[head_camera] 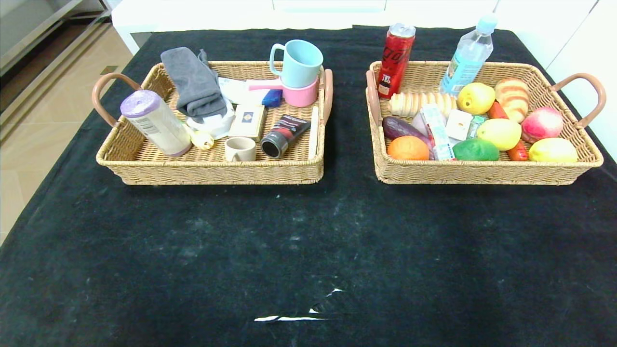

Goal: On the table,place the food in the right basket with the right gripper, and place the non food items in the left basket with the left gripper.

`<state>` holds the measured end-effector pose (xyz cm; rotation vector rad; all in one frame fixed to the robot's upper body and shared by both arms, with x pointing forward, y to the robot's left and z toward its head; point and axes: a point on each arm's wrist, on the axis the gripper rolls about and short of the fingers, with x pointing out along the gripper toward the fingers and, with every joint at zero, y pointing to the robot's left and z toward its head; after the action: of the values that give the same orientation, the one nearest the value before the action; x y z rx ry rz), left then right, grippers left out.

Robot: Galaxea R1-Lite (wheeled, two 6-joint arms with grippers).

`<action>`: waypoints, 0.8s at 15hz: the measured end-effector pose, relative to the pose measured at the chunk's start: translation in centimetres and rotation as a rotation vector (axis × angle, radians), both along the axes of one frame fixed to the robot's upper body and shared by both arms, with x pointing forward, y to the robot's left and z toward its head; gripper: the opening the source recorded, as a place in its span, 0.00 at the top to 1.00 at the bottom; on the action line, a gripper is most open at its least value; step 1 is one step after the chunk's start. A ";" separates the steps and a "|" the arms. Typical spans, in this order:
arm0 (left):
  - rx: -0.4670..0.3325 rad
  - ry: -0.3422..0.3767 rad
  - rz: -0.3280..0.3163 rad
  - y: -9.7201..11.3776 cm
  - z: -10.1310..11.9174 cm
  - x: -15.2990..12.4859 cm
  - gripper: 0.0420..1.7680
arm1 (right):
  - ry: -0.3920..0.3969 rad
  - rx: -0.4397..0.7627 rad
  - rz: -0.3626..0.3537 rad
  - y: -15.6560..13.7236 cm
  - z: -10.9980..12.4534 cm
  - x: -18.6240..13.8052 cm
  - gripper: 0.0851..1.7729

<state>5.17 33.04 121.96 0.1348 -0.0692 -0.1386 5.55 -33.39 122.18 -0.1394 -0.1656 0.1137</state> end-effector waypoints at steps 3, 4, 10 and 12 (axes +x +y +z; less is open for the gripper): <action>0.001 0.043 0.035 0.1 -1.4 0.6 0.03 | 0.045 -0.015 -0.026 0.0 -2.1 0.9 0.04; 0.001 0.046 0.042 0.1 -1.8 0.9 0.03 | 0.059 -0.010 -0.043 -0.1 -2.4 1.1 0.04; -0.040 0.074 0.099 0.2 -3.8 1.7 0.03 | 0.154 0.050 -0.087 -0.2 -3.8 1.3 0.04; -0.065 0.078 0.121 0.3 -3.8 1.7 0.03 | 0.161 0.098 -0.093 -0.2 -3.9 1.3 0.04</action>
<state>6.89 33.31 118.12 0.0686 0.0121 -0.0204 6.89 -33.62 118.30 -0.0394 -0.0043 0.0233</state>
